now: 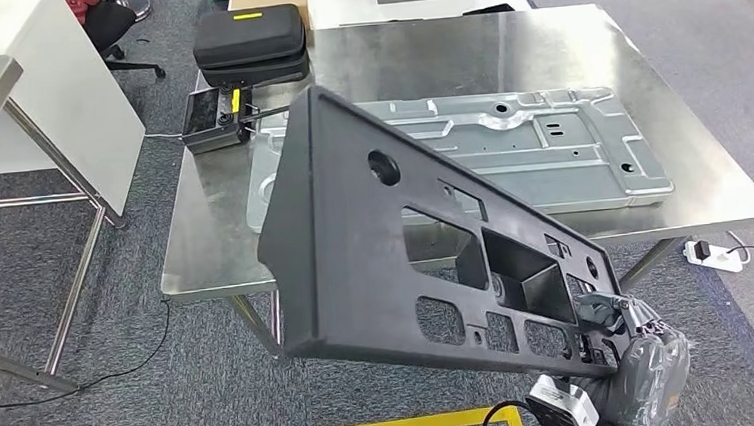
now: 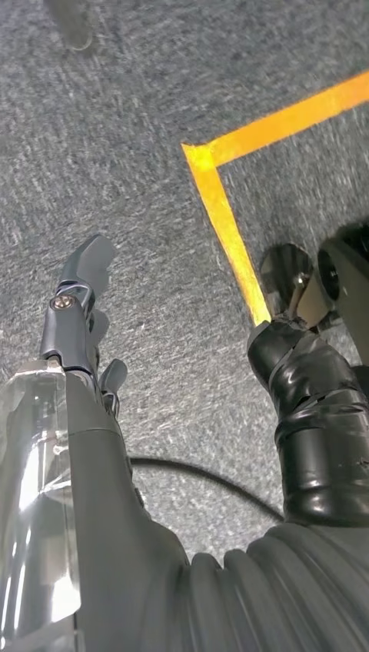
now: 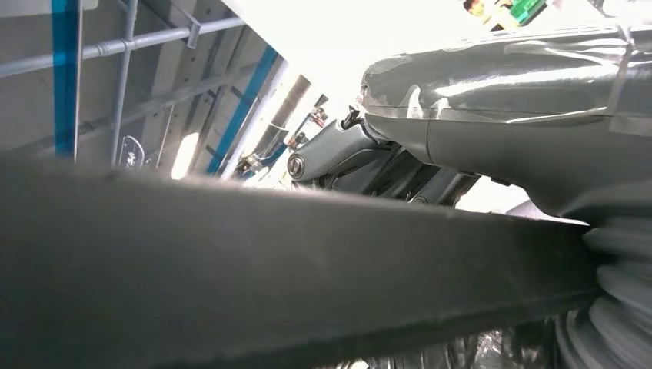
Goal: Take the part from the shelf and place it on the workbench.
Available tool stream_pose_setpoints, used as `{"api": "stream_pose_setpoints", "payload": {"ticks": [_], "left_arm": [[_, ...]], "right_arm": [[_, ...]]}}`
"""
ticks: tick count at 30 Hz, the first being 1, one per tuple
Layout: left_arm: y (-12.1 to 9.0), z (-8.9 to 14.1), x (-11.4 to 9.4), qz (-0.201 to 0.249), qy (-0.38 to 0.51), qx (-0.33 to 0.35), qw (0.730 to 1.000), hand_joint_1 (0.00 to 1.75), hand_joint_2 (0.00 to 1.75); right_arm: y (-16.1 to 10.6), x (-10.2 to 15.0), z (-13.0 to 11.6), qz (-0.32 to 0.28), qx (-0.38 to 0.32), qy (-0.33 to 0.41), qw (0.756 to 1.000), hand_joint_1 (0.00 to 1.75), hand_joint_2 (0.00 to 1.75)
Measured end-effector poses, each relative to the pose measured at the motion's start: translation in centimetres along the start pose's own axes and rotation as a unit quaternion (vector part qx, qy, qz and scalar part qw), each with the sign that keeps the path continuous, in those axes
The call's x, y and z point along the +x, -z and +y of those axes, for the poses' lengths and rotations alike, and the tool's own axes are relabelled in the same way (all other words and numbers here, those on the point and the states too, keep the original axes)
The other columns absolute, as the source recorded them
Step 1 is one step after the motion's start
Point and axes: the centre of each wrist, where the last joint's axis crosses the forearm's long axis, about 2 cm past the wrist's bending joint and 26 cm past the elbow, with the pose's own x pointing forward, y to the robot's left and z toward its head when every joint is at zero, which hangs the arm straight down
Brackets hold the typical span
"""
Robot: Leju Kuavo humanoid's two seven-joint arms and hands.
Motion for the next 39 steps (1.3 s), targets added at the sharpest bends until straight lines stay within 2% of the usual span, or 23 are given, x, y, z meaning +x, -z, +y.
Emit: {"api": "stream_pose_setpoints", "payload": {"ticks": [5,9,11,15,21,27,31,39], "left_arm": [[0.0,0.0,0.0,-0.007,-0.003,-0.009,1.000,0.00,1.75],[0.0,-0.1,0.0,-0.011,-0.003,-0.017,1.000,0.00,1.75],[0.0,-0.1,0.0,-0.012,-0.003,-0.019,1.000,0.00,1.75],[0.0,0.0,0.1,-0.007,0.002,-0.013,1.000,0.00,0.00],[0.3,0.2,0.4,0.003,0.013,-0.007,1.000,0.00,0.00],[0.4,0.2,0.6,0.001,0.014,-0.007,1.000,0.00,0.00],[0.5,0.3,0.8,0.004,0.022,-0.009,1.000,0.00,0.00],[1.0,0.4,1.8,0.000,0.048,-0.025,0.999,0.00,0.00]], "right_arm": [[0.1,0.0,0.0,0.000,-0.001,-0.001,1.000,1.71,1.75],[0.5,-0.1,0.1,-0.002,-0.003,-0.007,1.000,1.52,1.75],[0.8,-0.2,0.1,-0.004,-0.003,-0.011,1.000,1.53,1.75],[1.5,-0.5,0.2,-0.013,-0.005,-0.029,0.999,1.60,1.75],[3.3,-1.7,-0.3,-0.036,-0.015,-0.071,0.997,1.61,1.75],[3.9,-2.3,-0.5,-0.045,-0.018,-0.084,0.995,1.62,1.75],[4.7,-2.9,-0.7,-0.062,-0.013,-0.118,0.991,1.60,1.75],[10.4,-5.5,-0.6,-0.082,0.000,-0.192,0.978,1.61,1.75]]}}
